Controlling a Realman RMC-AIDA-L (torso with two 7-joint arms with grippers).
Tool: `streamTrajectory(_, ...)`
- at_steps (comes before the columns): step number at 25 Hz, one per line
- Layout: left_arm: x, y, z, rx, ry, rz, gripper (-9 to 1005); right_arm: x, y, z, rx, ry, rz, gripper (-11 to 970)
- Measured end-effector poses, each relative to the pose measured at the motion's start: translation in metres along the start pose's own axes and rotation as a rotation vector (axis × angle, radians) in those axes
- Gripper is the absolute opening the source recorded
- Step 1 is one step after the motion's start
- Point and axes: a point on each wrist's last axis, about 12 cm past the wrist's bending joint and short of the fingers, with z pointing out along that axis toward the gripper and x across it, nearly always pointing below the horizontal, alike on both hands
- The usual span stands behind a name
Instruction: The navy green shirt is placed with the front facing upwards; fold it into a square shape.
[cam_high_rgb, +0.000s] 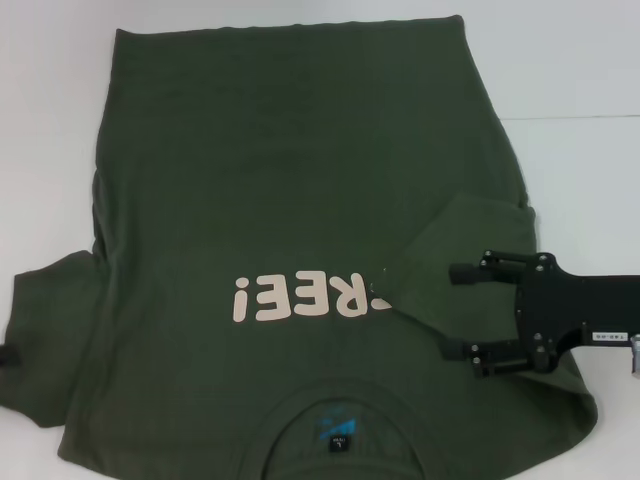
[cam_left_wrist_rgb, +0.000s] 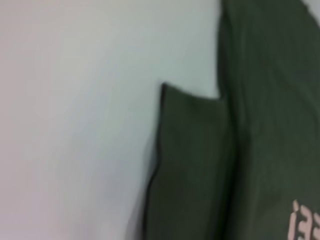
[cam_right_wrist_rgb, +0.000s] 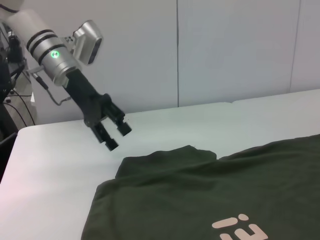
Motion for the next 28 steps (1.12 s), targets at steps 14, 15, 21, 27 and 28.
streamTrajectory(14, 0.001, 0.004, 0.021, -0.006, 0.050, -0.031, 906, 0.000, -0.003, 0.006, 0.006, 0.010, 0.006, 913)
streamTrajectory(15, 0.000, 0.004, 0.023, -0.010, 0.055, -0.031, 906, 0.000, -0.003, 0.006, 0.007, 0.010, 0.006, 913)
streamTrajectory(21, -0.004, 0.002, 0.024, -0.030, 0.058, -0.030, 907, 0.000, -0.005, 0.006, 0.014, 0.012, 0.006, 912)
streamTrajectory(27, -0.005, 0.004, 0.024, -0.049, 0.056, -0.036, 907, 0.000, -0.006, 0.008, 0.017, 0.012, 0.012, 912)
streamTrajectory(28, -0.005, 0.004, 0.024, -0.056, 0.057, -0.037, 907, 0.000, -0.006, 0.009, 0.019, 0.012, 0.012, 912)
